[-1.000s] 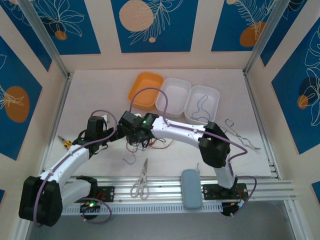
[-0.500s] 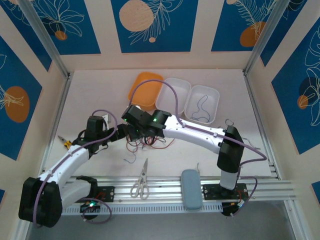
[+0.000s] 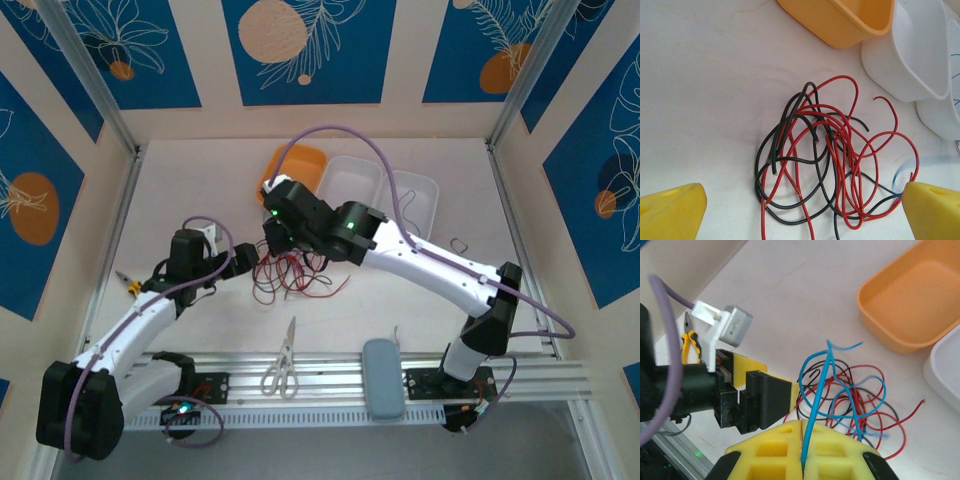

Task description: Untangle the cables

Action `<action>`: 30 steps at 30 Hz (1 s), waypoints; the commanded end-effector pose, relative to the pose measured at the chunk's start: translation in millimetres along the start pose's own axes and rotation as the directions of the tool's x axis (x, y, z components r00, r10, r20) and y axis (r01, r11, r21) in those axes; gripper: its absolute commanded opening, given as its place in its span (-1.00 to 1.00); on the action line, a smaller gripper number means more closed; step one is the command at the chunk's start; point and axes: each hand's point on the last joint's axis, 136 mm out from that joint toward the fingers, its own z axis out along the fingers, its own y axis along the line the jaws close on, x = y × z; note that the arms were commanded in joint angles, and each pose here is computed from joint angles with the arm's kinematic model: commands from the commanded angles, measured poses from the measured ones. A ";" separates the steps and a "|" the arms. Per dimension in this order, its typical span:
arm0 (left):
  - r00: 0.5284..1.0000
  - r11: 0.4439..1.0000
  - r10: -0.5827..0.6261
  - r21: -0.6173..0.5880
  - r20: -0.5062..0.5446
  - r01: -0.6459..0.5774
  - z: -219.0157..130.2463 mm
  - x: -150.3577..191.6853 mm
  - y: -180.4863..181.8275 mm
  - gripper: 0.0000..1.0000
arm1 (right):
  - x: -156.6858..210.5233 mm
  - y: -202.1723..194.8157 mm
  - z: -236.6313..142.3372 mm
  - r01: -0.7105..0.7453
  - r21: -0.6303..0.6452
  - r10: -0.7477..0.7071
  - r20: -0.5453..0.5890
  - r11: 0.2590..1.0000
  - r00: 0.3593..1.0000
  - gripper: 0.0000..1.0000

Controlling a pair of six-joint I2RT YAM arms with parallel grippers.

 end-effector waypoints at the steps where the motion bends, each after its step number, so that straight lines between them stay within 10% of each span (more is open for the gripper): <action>1: 1.000 0.999 -0.002 0.041 0.006 0.002 0.7 -2.8 -5.4 1.00 | -25.5 -6.9 -31.9 0.033 0.006 -0.034 0.080 0.999 0.996 -1.00; 30: 0.992 0.978 0.079 0.188 0.094 -0.095 -18.2 -12.2 -36.1 1.00 | -54.2 -122.0 -85.2 -0.165 0.121 0.140 0.196 0.979 0.971 -1.00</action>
